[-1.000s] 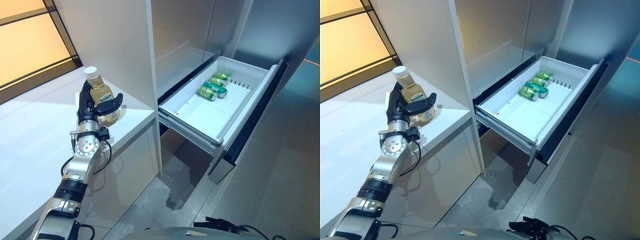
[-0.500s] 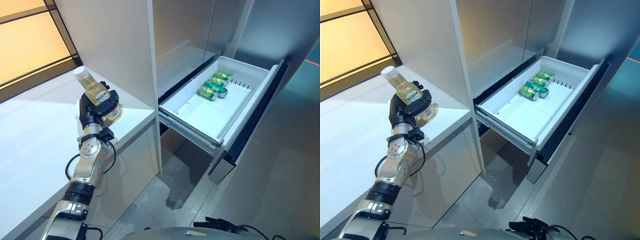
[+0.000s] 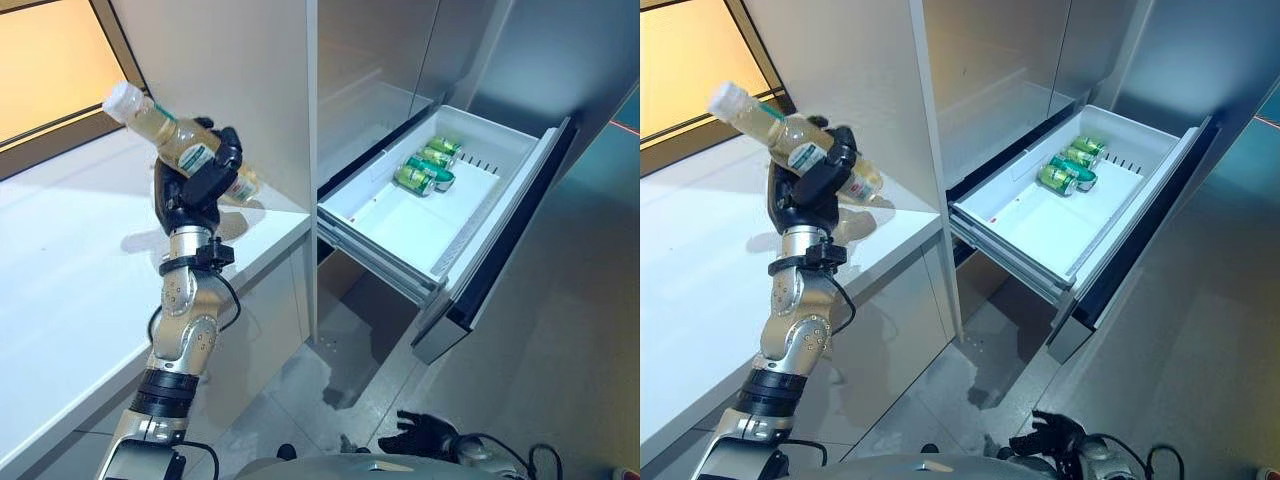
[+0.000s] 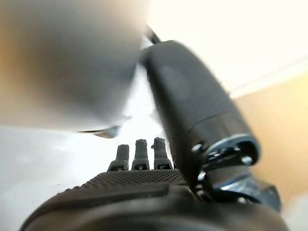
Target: Put drinks into fridge and close the fridge
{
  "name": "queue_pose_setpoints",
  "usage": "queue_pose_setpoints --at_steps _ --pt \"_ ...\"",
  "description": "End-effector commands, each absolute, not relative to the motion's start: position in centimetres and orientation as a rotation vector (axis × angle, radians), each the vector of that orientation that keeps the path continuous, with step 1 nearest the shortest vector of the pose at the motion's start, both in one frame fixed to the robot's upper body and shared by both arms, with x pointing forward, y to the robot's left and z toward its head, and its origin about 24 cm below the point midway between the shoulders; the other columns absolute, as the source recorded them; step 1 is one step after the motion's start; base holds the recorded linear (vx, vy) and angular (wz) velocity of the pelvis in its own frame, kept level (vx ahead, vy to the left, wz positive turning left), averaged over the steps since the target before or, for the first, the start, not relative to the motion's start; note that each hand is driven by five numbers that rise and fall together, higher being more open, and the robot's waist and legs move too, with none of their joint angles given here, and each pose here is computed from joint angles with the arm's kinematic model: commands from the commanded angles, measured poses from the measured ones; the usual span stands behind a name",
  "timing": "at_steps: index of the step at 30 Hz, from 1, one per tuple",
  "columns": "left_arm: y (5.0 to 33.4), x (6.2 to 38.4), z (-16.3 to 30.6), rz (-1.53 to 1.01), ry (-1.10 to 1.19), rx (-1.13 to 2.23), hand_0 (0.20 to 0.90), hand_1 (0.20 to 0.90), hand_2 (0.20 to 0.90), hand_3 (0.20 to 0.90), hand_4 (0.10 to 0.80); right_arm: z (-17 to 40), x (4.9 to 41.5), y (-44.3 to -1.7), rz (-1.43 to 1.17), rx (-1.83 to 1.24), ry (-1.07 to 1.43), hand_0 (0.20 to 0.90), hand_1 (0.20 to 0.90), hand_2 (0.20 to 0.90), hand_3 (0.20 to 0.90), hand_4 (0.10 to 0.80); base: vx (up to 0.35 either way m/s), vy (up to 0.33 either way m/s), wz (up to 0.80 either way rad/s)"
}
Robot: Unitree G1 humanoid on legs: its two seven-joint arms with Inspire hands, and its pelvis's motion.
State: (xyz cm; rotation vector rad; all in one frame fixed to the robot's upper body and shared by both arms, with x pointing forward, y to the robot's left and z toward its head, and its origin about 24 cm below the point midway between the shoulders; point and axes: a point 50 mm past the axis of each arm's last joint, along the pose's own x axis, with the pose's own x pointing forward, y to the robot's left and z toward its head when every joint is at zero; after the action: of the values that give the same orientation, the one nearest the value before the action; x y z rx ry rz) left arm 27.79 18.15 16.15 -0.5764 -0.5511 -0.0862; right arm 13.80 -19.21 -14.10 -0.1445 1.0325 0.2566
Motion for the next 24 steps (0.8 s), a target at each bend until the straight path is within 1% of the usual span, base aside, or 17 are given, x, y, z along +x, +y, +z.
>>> queue_pose_setpoints --at_steps 1,2,4,5,8,12,13,15,17,21,24 --pt "14.7 25.7 23.5 -0.566 -0.899 -0.655 0.3 0.3 0.3 0.2 0.1 -10.0 19.3 -16.2 0.388 -0.165 0.74 0.9 0.9 0.9 0.9 0.8 -0.066 -0.024 -0.01" --pt "13.9 25.6 22.8 -0.653 -0.852 -0.687 0.3 0.3 0.3 0.2 0.1 -7.9 20.4 -14.9 0.463 -0.157 0.638 0.9 0.9 0.9 0.9 0.8 -0.05 -0.018 -0.01" --pt "12.9 25.5 21.9 -0.765 -0.785 -0.732 0.3 0.3 0.3 0.2 0.1 -5.7 21.2 -14.1 0.543 -0.125 0.517 0.9 0.9 0.9 0.9 0.8 -0.053 -0.021 -0.01" --pt "12.1 25.3 20.5 -0.847 -0.72 -0.762 0.3 0.3 0.3 0.2 0.1 -2.3 22.5 -13.8 0.625 -0.098 0.391 0.9 0.9 0.9 0.9 0.8 -0.047 -0.016 -0.01" --pt "11.2 24.9 18.9 -0.944 -0.644 -0.792 0.3 0.3 0.3 0.2 0.1 1.4 23.6 -13.7 0.711 -0.057 0.245 0.9 0.9 0.9 0.9 0.8 -0.026 -0.004 -0.06" --pt "10.1 24.7 17.3 -1.049 -0.535 -0.79 0.3 0.3 0.3 0.2 0.1 8.5 25.3 -13.5 0.845 0.006 0.006 0.9 0.9 0.9 0.9 0.8 -0.022 0.002 -0.13" --pt "10.1 24.7 17.3 -1.049 -0.535 -0.79 0.3 0.3 0.3 0.2 0.1 8.5 25.3 -13.5 0.845 0.006 0.006 0.9 0.9 0.9 0.9 0.8 -0.016 0.003 -0.16" --pt "9.8 24.9 16.9 -1.068 -0.492 -0.727 0.3 0.3 0.3 0.2 0.1 10.9 25.8 -13.2 0.9 0.05 -0.039 0.9 0.9 0.9 0.9 0.8 -0.012 0.004 -0.12" --pt "9.7 24.9 16.7 -1.073 -0.481 -0.69 0.3 0.3 0.3 0.2 0.1 11.4 25.8 -13.1 0.934 0.079 -0.023 0.9 0.9 0.9 0.9 0.8 -0.005 0.002 -0.03" --pt "10.1 25.1 16.2 -1.063 -0.458 -0.569 0.3 0.3 0.3 0.2 0.1 11.4 25.1 -12.6 1.042 0.153 0.057 0.9 0.9 0.9 0.9 0.8 0.0 0.0 0.0" --pt "10.5 25.5 15.9 -1.05 -0.441 -0.536 0.3 0.3 0.3 0.2 0.1 11.1 24.8 -12.4 1.097 0.153 0.099 0.9 0.9 0.9 0.9 0.8 0.0 0.0 0.0"
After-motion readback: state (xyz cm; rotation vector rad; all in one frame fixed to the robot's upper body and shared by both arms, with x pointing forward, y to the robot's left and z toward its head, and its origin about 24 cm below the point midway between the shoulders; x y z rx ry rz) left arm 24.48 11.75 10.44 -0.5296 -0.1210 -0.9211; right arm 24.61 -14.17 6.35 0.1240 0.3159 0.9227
